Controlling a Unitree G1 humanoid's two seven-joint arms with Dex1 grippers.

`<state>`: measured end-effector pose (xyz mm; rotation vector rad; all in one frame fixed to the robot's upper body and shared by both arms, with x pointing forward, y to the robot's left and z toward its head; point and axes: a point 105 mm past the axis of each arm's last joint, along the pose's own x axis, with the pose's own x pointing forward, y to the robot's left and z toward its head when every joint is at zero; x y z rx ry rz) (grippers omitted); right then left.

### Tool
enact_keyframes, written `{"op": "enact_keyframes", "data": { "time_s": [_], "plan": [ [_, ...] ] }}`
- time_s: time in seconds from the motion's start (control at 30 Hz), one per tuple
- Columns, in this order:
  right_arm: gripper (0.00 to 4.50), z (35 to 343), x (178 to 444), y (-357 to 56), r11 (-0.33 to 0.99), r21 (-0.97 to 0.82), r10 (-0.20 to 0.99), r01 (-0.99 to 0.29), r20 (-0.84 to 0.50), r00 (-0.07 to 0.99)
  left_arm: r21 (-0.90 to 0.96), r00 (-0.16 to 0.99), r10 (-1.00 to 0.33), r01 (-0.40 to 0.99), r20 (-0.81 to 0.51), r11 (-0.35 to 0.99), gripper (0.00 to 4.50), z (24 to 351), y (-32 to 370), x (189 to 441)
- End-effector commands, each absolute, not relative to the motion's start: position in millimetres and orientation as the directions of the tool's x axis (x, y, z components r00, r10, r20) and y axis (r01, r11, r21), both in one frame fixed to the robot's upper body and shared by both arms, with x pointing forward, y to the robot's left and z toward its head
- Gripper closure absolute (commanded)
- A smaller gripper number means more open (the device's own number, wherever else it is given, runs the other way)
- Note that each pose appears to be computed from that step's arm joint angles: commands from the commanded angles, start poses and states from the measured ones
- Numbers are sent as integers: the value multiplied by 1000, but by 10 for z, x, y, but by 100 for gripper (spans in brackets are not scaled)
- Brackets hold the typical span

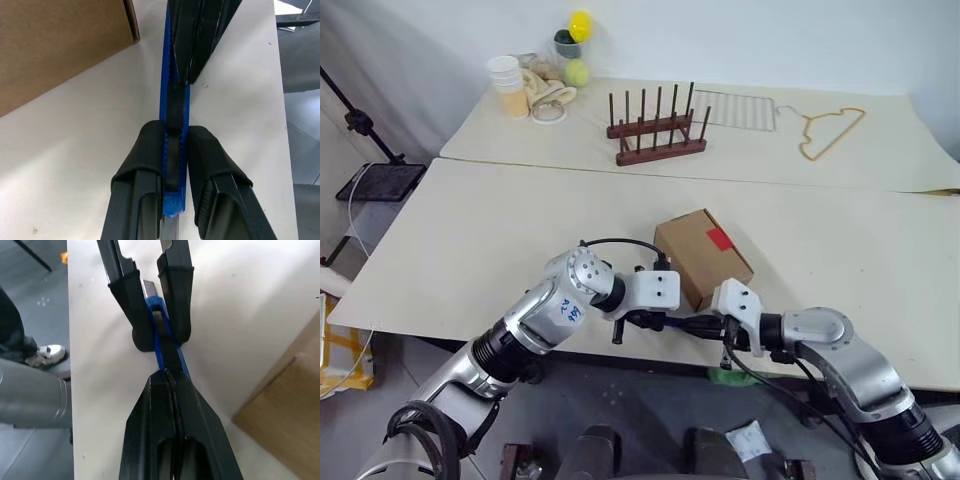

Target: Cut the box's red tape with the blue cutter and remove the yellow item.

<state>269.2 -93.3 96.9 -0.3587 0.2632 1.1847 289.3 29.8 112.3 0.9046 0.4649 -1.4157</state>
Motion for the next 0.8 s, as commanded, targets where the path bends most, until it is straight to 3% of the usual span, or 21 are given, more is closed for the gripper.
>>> {"op": "enact_keyframes", "data": {
  "time_s": [0.03, 0.27, 0.47, 0.63, 0.77, 0.8],
  "plan": [
    [449, 940, 2702, -906, 337, -132, 848, -932, -389, 361, 161, 50, -596, 978, -801, -134, 403, 849, 281, 2750],
    [449, 1021, 2721, -849, 332, -130, 870, -934, -340, 356, 166, 50, -600, 976, -798, -139, 403, 850, 264, 2744],
    [449, 1287, 2332, -953, 221, -54, 932, -974, -282, 228, 206, 32, -644, 958, -765, -197, 403, 977, 352, 2694],
    [449, 1633, 2129, -1146, 265, 96, 944, -960, -227, 238, 436, 64, -760, 848, -647, -300, 403, 1325, 389, 2677],
    [365, 1869, 2092, -1271, 330, 208, 931, -921, -232, 281, 573, 86, -819, 755, -568, -318, 403, 1575, 427, 2668],
    [325, 1895, 2086, -1291, 344, 229, 925, -910, -247, 288, 591, 95, -825, 743, -557, -314, 403, 1608, 431, 2679]
  ]
}}
